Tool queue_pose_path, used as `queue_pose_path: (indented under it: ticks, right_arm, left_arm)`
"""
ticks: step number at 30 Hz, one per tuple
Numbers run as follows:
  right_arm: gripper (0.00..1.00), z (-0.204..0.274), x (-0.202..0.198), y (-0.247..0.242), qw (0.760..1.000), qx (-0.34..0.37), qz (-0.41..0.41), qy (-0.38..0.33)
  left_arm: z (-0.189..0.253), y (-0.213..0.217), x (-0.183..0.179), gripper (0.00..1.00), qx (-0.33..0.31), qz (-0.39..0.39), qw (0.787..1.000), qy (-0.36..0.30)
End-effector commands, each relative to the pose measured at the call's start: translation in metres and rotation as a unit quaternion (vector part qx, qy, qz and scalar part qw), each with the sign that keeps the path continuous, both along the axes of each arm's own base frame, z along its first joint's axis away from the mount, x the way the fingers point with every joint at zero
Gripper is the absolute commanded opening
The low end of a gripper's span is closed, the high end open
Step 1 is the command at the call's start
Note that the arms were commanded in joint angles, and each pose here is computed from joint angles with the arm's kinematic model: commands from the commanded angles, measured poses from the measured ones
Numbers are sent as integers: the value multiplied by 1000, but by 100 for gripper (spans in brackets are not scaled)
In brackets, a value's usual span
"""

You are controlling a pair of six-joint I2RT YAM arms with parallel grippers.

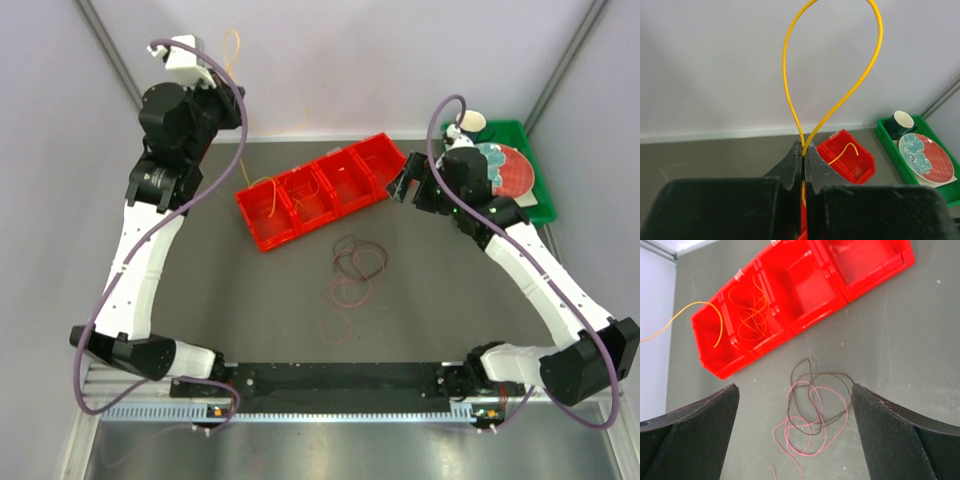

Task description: Untangle the cables

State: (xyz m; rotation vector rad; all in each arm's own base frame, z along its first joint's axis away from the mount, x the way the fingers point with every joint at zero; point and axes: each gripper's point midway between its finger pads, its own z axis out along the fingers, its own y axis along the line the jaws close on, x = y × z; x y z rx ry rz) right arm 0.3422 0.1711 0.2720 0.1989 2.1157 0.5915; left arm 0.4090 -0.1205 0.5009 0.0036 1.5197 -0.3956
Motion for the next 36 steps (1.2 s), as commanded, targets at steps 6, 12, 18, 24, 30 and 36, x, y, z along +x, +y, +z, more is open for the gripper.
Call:
queue_pose_path:
  ticks: [6,12,18,24,30,36]
  right_arm:
    - [93,3,3,1,1000,11,-2,-7]
    - [93,0,1,0,1000,10,-2,-5]
    - [93,-3,0,0,1000,10,-2,-2]
    - [93,-5,1,0,1000,9,-1,-1]
    - [93,-9,0,0,1000,7,-2,5]
    - [92,-10,2,1,1000,6,-2,6]
  left_arm:
    - [-71,11,12,0,-17,33,998,48]
    - [-125,18,34,0,-3,55,995,83]
    - [-174,25,43,0,3,77,988,131]
    - [-218,37,52,0,15,116,979,169]
    - [-262,52,57,0,43,162,961,222]
    - [-289,70,56,0,49,221,940,255]
